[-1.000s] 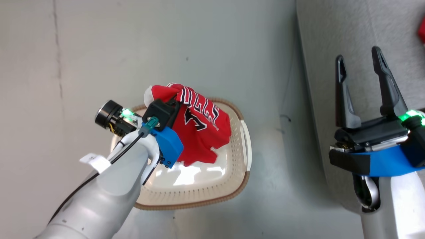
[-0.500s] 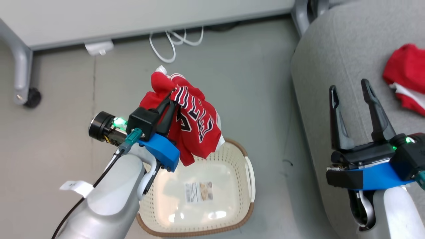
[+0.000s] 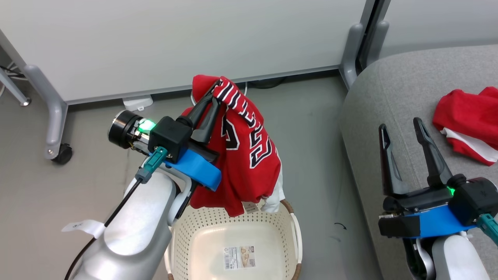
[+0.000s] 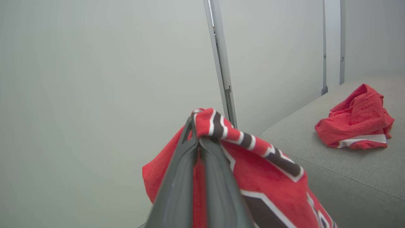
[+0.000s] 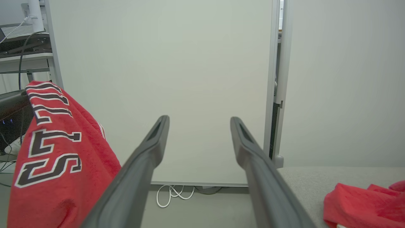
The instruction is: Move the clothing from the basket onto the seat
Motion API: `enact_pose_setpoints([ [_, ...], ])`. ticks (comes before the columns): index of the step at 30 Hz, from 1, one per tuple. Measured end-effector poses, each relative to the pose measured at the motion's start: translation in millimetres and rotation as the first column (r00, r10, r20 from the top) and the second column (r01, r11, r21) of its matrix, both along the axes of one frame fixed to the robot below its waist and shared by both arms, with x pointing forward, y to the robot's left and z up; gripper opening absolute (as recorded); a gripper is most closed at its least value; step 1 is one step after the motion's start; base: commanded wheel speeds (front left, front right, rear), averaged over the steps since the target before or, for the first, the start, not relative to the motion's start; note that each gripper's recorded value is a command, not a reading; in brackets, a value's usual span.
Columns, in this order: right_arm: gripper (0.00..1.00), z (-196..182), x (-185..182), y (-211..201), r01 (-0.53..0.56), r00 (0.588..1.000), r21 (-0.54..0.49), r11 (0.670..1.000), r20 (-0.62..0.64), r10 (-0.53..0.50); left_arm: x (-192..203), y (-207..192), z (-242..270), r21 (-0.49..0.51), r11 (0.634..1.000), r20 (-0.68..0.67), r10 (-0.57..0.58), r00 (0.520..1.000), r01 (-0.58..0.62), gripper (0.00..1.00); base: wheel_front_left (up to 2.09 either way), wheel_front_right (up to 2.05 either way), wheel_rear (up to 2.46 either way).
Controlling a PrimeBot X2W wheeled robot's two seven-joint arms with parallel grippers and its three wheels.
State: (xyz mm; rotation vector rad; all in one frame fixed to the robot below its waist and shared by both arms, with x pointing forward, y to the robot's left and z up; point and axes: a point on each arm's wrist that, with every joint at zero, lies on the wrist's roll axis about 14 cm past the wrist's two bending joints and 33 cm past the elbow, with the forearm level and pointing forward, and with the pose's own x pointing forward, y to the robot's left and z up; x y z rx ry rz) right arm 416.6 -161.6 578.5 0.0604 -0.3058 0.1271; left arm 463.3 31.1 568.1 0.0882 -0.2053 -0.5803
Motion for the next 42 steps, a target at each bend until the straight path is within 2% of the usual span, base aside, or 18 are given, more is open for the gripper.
enact_pose_setpoints([
  [10,1.0,4,-11,0,0.0,1.0,0.011,1.0,0.006,0.0,-12,-18,40,-0.036,0.997,0.086,-0.064,0.994,0.068,0.0,0.0,0.0,0.0],
  [22,1.0,7,-12,11,-0.035,0.999,0.017,0.999,0.017,0.035,-13,-26,32,-0.045,0.994,0.045,-0.098,0.994,0.1,0.0,0.0,0.0,0.0],
  [32,1.0,23,-7,67,-0.198,0.978,-0.011,0.98,0.062,0.198,-13,-29,30,-0.051,0.993,0.023,-0.11,0.994,0.111,0.0,0.0,0.0,0.0],
  [38,1.0,30,-3,107,-0.314,0.946,-0.032,0.949,0.075,0.316,-12,-30,28,-0.046,0.992,0.017,-0.12,0.993,0.121,0.0,0.0,0.0,0.0],
  [42,1.0,21,2,129,-0.375,0.925,-0.044,0.926,0.042,0.377,-12,-31,26,-0.043,0.991,0.014,-0.124,0.992,0.125,0.0,0.0,0.0,0.0],
])
